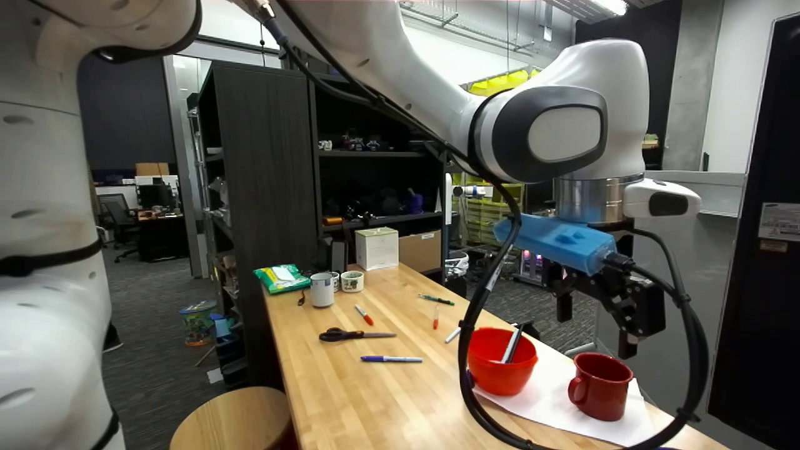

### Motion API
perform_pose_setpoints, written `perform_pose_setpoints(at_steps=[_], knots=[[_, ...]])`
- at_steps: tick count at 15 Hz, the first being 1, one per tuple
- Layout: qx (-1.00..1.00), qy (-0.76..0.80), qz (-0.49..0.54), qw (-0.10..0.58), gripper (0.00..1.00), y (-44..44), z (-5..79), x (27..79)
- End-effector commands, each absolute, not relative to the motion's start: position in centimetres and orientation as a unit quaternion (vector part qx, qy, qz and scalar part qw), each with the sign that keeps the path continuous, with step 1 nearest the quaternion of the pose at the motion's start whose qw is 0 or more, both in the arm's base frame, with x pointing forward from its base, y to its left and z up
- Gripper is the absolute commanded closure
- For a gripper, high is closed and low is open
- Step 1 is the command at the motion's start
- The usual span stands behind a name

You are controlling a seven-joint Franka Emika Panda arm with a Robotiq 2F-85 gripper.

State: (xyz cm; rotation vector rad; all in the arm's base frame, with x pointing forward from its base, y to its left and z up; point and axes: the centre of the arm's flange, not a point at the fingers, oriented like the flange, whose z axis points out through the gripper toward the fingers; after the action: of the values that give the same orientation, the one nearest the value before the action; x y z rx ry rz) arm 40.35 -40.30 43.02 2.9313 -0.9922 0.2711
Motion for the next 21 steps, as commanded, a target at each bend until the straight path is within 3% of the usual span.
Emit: perform_pose_setpoints(at_steps=[1,21], knots=[[0.941,-0.326,0.085,0.031,0.00,-41.8,41.8,40.6],[0.934,-0.351,0.042,0.047,0.00,-47.0,34.2,41.1]])
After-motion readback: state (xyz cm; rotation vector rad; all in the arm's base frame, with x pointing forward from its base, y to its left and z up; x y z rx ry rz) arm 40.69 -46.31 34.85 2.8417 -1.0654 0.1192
